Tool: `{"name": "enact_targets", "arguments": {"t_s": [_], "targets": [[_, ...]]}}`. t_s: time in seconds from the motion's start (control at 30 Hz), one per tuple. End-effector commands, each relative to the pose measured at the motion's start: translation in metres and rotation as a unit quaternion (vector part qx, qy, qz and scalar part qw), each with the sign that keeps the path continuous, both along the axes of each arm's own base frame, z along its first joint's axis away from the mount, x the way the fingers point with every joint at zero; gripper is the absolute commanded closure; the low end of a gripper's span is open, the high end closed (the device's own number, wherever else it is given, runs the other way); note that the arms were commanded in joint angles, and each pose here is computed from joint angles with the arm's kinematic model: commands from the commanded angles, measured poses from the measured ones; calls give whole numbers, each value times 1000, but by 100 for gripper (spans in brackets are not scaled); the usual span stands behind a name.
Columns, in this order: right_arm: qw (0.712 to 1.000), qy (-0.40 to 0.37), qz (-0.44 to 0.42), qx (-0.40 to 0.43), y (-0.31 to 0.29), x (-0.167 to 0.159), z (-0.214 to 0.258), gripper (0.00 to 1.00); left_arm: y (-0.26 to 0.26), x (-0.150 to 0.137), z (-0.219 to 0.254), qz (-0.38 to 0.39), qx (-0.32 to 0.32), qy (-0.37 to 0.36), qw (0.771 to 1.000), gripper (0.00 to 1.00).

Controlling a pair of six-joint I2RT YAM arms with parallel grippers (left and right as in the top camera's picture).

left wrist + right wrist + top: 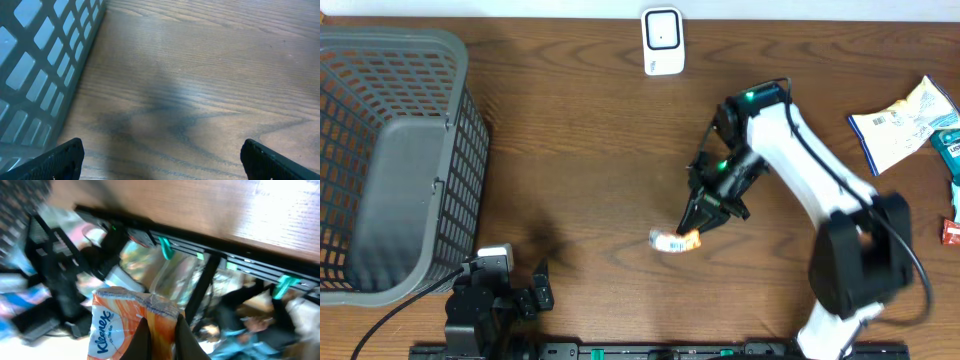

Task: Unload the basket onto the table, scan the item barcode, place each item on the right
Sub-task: 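Raise the tissue pack to the scanner window with the right gripper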

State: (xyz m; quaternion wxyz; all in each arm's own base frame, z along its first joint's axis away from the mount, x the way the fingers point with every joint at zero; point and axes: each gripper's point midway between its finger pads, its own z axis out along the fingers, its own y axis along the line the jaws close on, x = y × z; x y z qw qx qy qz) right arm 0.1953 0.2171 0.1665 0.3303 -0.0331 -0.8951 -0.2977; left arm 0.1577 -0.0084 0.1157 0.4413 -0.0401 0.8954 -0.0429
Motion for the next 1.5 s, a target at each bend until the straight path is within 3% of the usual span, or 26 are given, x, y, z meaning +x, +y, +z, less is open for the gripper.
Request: {"name": "enact_targets", "arguments": {"t_s": [0.0,0.1,0.17,0.2,0.23,0.3,0.43,0.7,0.8,0.93,1.0,1.47], "targets": [[993,-107,52,-17,-9,-20,28,98,2,0,-2,7,-2,2,1000,0],[955,-242,20,-170,-46,-2,29,98,2,0,-2,7,-2,2,1000,0],[884,-352,-53,-304,-83,23,41,98,2,0,-2,7,-2,2,1000,0],[835,-413,-97,-351,-98,37,55,99,2,0,-2,7,-2,2,1000,0],[756,-508,-153,-384,-110,58,81,99,2,0,-2,7,-2,2,1000,0],[683,-591,-196,-382,-109,79,106,98,2,0,-2,7,-2,3,1000,0],[604,-666,-256,-354,-89,119,116,99,2,0,-2,7,-2,2,1000,0],[495,-803,-110,-313,-24,208,87,99,2,0,-2,7,-2,3,1000,0],[465,-840,-67,-272,2,239,80,99,2,0,-2,7,-2,2,1000,0],[431,-860,-101,-253,-2,282,66,99,2,0,-2,7,-2,2,1000,0],[427,-863,-108,-245,-7,299,56,99,2,0,-2,7,-2,3,1000,0],[474,-858,-150,-131,13,424,22,99,2,0,-2,7,-2,2,1000,0]]}}
